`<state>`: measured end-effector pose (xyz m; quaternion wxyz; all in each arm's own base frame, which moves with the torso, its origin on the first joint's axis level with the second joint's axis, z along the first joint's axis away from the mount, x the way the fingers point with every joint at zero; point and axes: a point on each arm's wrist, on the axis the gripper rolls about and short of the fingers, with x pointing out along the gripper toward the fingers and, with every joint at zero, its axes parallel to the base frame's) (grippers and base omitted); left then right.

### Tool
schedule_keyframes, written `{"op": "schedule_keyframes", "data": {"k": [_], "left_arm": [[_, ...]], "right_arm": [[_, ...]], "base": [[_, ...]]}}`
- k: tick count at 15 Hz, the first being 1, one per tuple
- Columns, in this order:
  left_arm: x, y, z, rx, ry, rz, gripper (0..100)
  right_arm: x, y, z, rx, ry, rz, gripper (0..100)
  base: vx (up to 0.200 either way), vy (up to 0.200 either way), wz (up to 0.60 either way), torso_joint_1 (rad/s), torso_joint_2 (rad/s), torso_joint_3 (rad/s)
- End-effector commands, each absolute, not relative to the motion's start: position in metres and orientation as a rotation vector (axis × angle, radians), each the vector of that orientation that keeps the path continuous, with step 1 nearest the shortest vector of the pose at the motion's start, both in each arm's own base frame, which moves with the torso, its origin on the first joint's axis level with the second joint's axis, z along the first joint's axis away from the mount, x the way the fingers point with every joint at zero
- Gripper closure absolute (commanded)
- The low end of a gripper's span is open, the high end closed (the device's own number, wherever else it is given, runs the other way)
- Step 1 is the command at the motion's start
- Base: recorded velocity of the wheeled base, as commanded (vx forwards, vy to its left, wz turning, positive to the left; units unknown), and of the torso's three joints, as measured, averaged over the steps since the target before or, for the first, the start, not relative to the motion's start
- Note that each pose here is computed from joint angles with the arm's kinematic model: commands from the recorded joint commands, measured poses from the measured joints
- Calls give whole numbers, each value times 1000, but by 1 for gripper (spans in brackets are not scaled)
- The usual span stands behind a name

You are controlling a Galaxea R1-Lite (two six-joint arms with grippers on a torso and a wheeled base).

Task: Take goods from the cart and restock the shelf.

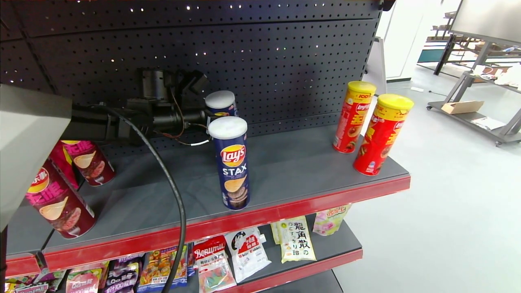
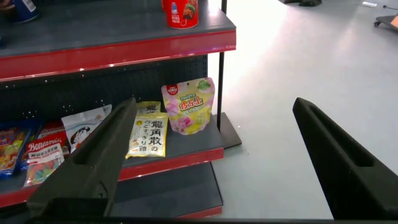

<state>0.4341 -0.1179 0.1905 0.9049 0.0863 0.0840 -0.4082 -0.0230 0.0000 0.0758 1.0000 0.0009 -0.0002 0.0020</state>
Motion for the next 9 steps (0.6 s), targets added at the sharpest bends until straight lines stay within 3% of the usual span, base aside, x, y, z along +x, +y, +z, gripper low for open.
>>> {"op": "schedule_keyframes", "data": {"k": [1, 9], "left_arm": [[435, -118, 187, 180, 183, -845, 100], [437, -116, 185, 182, 186, -843, 100]], "right_arm": [[-23, 0, 76, 2, 0, 5, 0], [-23, 0, 76, 2, 0, 5, 0]], "base": [[0, 0, 0, 0, 0, 0], [0, 0, 0, 0, 0, 0]]}}
